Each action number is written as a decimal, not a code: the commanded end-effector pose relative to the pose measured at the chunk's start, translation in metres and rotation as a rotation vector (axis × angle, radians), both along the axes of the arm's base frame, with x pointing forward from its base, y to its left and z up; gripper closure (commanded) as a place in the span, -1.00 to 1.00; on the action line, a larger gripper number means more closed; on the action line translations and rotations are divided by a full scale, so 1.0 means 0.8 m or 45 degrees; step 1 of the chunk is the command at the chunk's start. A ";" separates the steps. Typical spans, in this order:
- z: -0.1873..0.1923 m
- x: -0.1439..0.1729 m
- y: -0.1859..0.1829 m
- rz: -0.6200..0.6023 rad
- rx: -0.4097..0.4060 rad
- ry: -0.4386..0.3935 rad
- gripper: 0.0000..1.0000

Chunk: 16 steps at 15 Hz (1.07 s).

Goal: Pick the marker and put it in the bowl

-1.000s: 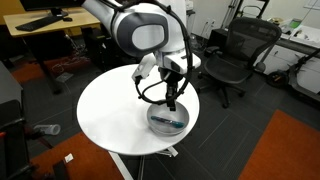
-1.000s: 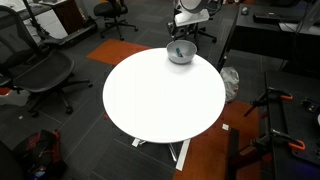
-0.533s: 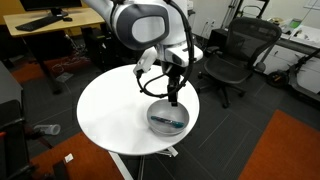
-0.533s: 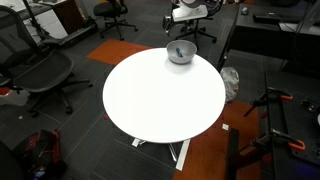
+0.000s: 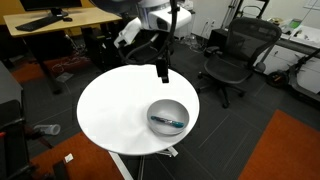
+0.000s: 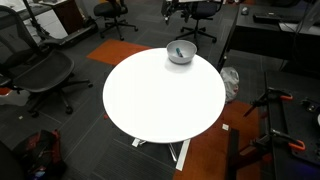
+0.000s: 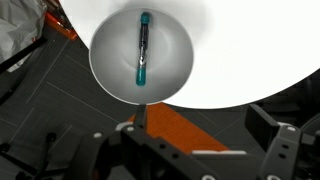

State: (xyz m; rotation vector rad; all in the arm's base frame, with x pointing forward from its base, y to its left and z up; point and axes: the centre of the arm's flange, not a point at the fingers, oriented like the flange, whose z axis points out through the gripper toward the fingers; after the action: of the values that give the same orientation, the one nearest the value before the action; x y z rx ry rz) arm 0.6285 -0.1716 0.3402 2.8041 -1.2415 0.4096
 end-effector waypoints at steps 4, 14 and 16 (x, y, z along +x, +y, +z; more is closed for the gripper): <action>0.080 -0.095 0.072 0.213 0.029 -0.004 -1.00; 0.122 -0.165 0.136 0.420 0.039 0.043 -1.00; 0.114 -0.145 0.135 0.395 0.050 0.028 -1.00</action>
State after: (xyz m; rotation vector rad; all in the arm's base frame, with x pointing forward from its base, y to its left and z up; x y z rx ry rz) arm 0.5126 -0.0632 0.4318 3.0325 -0.8171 0.3681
